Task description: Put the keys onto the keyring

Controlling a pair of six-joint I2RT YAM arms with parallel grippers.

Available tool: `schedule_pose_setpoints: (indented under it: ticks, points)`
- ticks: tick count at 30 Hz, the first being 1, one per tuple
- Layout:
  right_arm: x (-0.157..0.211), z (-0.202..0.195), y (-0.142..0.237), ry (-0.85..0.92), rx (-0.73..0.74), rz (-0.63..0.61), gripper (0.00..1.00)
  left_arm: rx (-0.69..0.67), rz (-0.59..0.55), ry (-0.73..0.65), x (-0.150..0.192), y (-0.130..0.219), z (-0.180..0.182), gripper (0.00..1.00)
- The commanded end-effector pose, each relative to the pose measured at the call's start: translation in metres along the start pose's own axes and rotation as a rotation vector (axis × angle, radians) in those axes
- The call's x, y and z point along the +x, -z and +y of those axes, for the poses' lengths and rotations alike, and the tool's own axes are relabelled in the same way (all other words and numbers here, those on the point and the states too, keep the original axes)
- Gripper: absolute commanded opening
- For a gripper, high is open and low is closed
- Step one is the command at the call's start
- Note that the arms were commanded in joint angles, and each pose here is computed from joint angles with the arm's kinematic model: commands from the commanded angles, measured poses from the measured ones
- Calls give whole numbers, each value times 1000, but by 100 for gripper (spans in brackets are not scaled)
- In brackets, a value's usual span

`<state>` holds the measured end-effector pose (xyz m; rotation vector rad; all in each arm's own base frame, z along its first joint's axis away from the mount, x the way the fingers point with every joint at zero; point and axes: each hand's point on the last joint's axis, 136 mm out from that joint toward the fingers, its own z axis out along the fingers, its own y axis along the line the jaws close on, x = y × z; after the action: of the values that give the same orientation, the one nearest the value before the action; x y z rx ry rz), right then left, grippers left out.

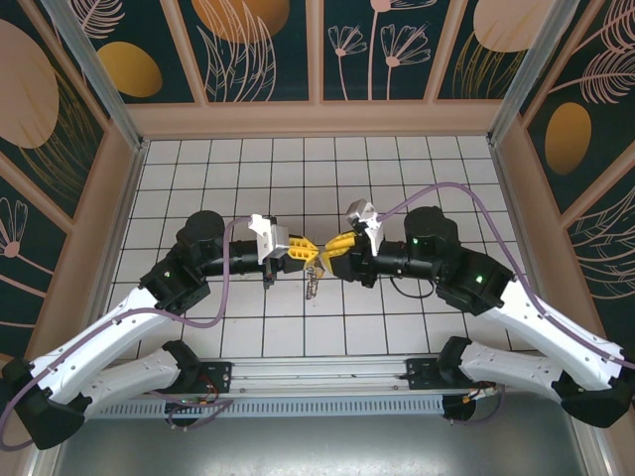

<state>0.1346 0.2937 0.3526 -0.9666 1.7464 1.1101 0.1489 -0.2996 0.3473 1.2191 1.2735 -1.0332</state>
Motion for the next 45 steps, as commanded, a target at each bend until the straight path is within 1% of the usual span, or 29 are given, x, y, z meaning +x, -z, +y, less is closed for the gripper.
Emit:
schedule_pose_setpoints:
  ticks: [1,6,13,21,34,42,45]
  points:
    - [-3,1,-5,-14,-27,-11,26,6,-51,-57,-25,6,-4,0]
    - [0,3,-9,-16,-52,2,26,0,-46,-59,-23,5,-3,0]
    - [6,1,-11,-25,-45,24,21,-7,-53,-66,-25,4,0,0]
    - [15,-1,-13,-30,-51,41,11,0,-76,-63,-30,6,-3,0]
    - [23,3,-12,-30,-81,39,11,-7,-79,-66,-31,4,0,0]
    - [21,4,-15,-19,-98,22,11,-11,-74,-62,-31,5,0,0]
    - [20,5,-17,-20,-109,17,9,-15,-74,-65,-31,6,0,0]
